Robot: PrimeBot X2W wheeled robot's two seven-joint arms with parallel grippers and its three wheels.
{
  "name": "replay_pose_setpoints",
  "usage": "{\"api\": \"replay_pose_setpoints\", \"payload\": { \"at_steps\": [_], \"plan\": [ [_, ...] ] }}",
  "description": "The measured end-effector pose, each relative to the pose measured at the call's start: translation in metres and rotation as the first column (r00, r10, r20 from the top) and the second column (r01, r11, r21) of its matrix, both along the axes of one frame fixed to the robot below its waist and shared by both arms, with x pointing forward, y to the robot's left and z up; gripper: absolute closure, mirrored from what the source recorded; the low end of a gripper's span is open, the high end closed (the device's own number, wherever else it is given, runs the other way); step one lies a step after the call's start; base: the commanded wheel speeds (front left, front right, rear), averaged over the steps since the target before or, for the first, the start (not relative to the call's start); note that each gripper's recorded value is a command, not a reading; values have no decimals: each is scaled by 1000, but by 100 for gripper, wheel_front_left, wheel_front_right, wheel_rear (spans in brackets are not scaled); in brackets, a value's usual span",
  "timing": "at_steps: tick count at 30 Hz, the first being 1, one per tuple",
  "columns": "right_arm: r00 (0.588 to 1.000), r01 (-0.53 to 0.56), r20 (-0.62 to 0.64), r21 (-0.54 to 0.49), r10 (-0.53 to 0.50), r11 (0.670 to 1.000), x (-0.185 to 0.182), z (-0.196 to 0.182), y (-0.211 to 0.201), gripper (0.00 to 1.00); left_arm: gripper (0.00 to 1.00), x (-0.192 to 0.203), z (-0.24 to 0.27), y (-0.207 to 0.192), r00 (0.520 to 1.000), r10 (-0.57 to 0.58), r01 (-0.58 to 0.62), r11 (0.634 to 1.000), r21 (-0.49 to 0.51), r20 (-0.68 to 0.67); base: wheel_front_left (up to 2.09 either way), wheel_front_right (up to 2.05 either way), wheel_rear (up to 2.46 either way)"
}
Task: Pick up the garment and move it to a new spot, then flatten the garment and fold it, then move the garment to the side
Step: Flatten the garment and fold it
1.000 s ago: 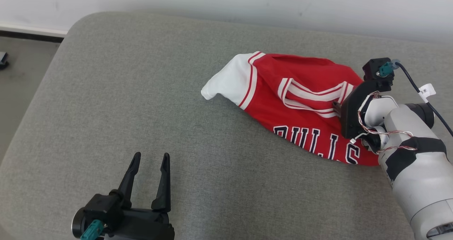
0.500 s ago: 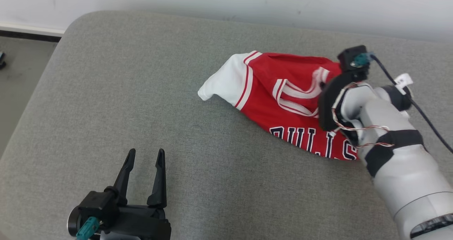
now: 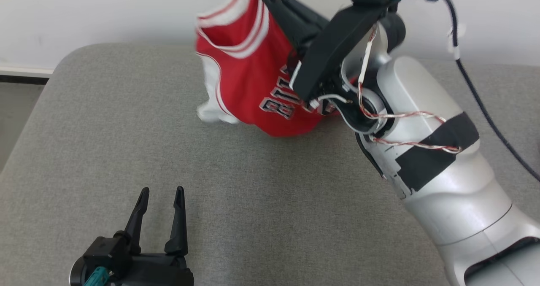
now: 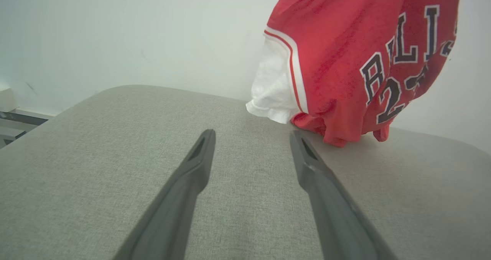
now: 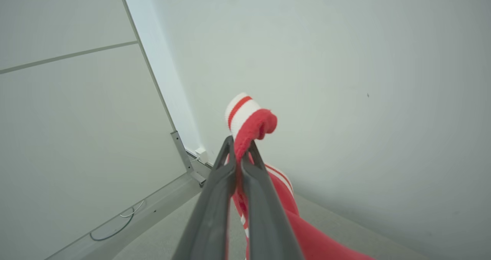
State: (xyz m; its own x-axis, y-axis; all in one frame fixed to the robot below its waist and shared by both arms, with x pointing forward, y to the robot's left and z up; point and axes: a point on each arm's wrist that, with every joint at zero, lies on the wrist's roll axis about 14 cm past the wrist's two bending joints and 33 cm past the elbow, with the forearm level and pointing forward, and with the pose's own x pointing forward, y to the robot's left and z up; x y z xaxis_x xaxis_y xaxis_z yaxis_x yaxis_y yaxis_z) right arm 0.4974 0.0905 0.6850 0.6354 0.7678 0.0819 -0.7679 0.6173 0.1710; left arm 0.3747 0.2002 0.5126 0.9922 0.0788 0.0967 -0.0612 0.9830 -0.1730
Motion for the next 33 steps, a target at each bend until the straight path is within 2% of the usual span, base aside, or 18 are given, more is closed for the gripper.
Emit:
{"api": "replay_pose_setpoints", "payload": {
  "at_steps": [3,5,8,9,10,12,15,17,19,22,29,33],
  "plan": [
    [992,-30,124,112,16,993,-11,52,1,100,0,1,2,-3,1000,-9,9,1000,-2,8,0,0,0],
    [980,-42,199,210,-1,977,-16,86,-4,100,0,2,3,-5,1000,-15,15,1000,-2,11,0,0,0],
    [978,-33,203,387,-50,921,-11,113,-24,100,0,2,4,-7,1000,-21,21,1000,-3,12,0,0,0],
    [979,-7,189,395,-74,919,-5,110,-29,100,0,3,3,-7,1000,-24,24,1000,-4,11,0,0,0],
    [981,27,170,373,-96,927,3,101,-33,100,0,3,3,-8,1000,-25,25,1000,-5,12,0,0,0],
    [983,153,54,271,-174,950,27,48,-50,100,0,5,2,-11,999,-34,34,999,-6,9,0,0,0],
    [957,290,-65,124,-283,949,43,-27,-84,100,0,8,1,-16,999,-48,48,999,-8,8,0,0,0],
    [916,389,-114,16,-385,921,50,-75,-126,100,0,9,0,-19,998,-57,57,998,-9,6,0,0,0],
    [865,474,-153,-62,-478,878,48,-115,-170,100,0,11,0,-21,998,-66,66,998,-11,5,0,0,0],
    [792,562,-192,-144,-580,815,36,-156,-222,100,0,12,-1,-26,997,-79,79,997,-13,3,0,0,0],
    [633,706,-239,-213,-737,675,-1,-201,-309,100,0,15,-2,-37,994,-113,113,993,-18,2,0,0,0],
    [587,718,-275,-259,-762,647,-23,-220,-322,100,0,15,-1,-40,992,-124,124,992,-20,7,0,0,0]
  ]
}}
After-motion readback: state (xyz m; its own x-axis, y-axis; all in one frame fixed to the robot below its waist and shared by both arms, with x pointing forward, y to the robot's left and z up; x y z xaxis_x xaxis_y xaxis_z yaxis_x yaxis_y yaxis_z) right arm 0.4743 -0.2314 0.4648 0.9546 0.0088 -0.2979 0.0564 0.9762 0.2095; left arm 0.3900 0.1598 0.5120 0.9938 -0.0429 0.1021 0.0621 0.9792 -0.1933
